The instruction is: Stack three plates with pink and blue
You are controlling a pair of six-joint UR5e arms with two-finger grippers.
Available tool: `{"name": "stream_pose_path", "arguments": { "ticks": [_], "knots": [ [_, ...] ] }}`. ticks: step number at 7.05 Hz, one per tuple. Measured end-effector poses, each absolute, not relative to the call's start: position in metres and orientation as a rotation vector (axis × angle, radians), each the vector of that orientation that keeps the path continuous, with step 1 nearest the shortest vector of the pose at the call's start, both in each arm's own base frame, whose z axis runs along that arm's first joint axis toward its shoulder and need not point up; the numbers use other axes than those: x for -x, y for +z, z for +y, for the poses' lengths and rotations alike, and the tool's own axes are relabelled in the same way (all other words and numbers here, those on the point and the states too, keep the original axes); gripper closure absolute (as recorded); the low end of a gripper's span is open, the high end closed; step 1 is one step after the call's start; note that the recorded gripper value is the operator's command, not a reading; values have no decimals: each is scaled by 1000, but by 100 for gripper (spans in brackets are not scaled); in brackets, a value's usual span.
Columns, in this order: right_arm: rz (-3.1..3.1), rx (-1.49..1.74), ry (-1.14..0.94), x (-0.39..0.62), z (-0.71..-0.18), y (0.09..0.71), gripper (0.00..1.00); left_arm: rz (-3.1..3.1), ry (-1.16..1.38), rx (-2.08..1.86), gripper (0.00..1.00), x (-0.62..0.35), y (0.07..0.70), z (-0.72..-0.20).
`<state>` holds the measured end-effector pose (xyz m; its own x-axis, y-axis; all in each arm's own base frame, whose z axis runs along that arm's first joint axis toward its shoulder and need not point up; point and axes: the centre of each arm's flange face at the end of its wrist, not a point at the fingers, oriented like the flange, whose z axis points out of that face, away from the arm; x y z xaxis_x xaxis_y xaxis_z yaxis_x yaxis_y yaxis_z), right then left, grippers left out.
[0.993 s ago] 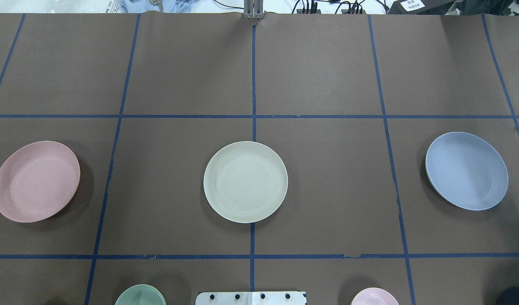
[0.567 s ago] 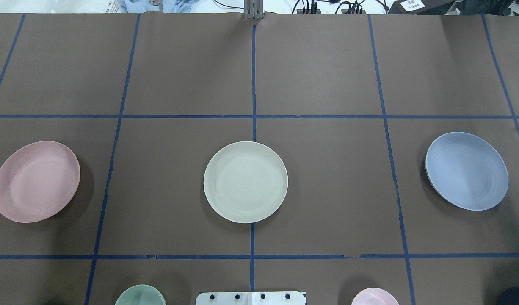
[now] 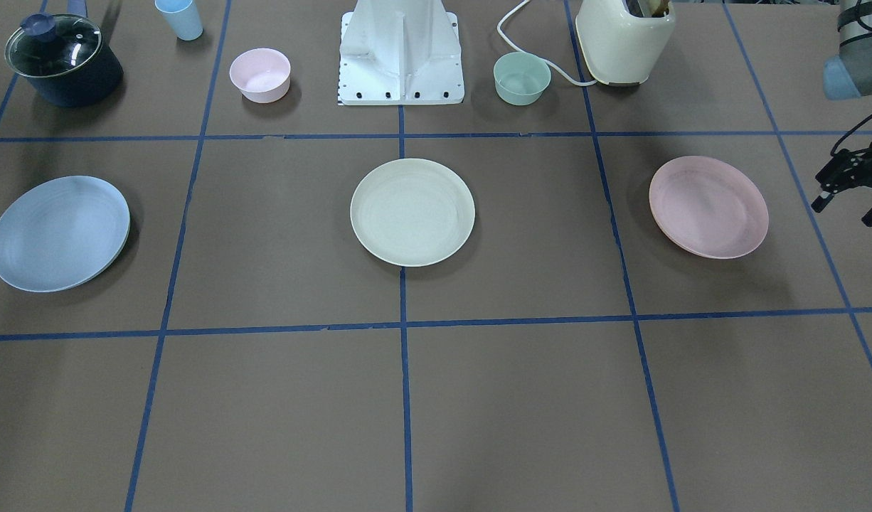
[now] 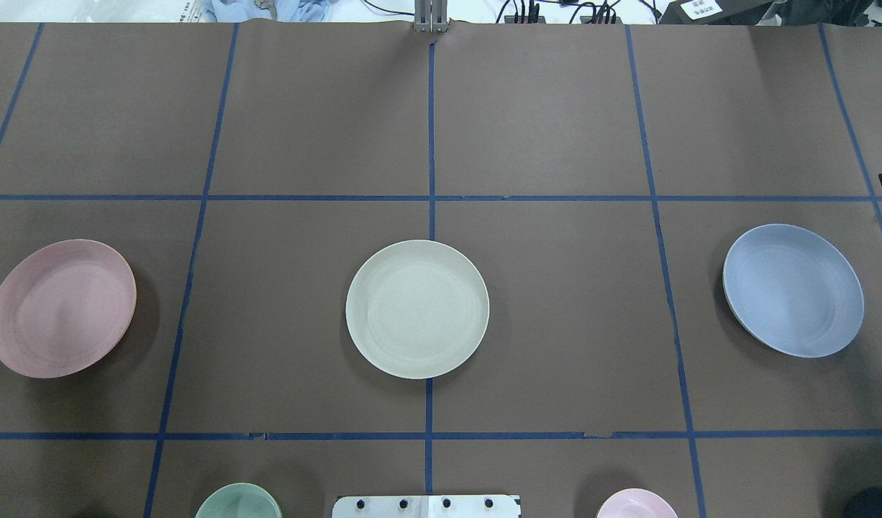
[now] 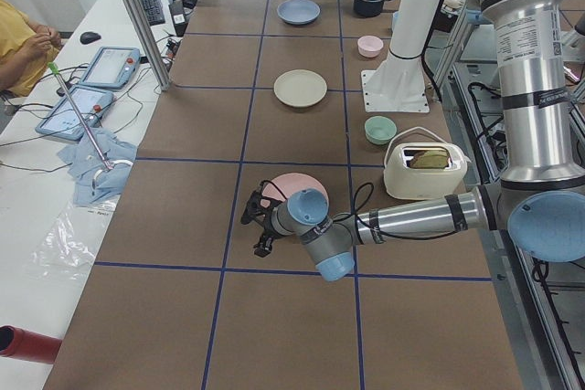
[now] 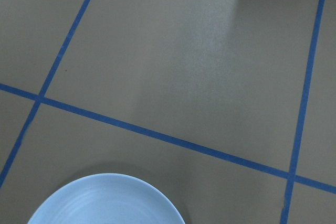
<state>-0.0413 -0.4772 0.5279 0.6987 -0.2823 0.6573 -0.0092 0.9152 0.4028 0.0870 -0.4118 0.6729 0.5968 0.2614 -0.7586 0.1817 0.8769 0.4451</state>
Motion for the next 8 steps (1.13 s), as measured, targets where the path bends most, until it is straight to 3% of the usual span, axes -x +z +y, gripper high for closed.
{"name": "stream_pose_path", "arguments": {
  "ticks": [4,5,7,8],
  "knots": [
    [-786,-390,-153,41,-475,531,0,963,111,-463,1,-145,679,-392],
    [-786,-387,-152,40,-474,533,0,961,128,-458,7,-154,680,-388],
    [-785,-382,-151,40,-472,535,0,952,153,-454,91,-169,682,-382],
    [-784,-381,-151,40,-471,536,0,950,161,-453,100,-173,683,-381]
  ]
}}
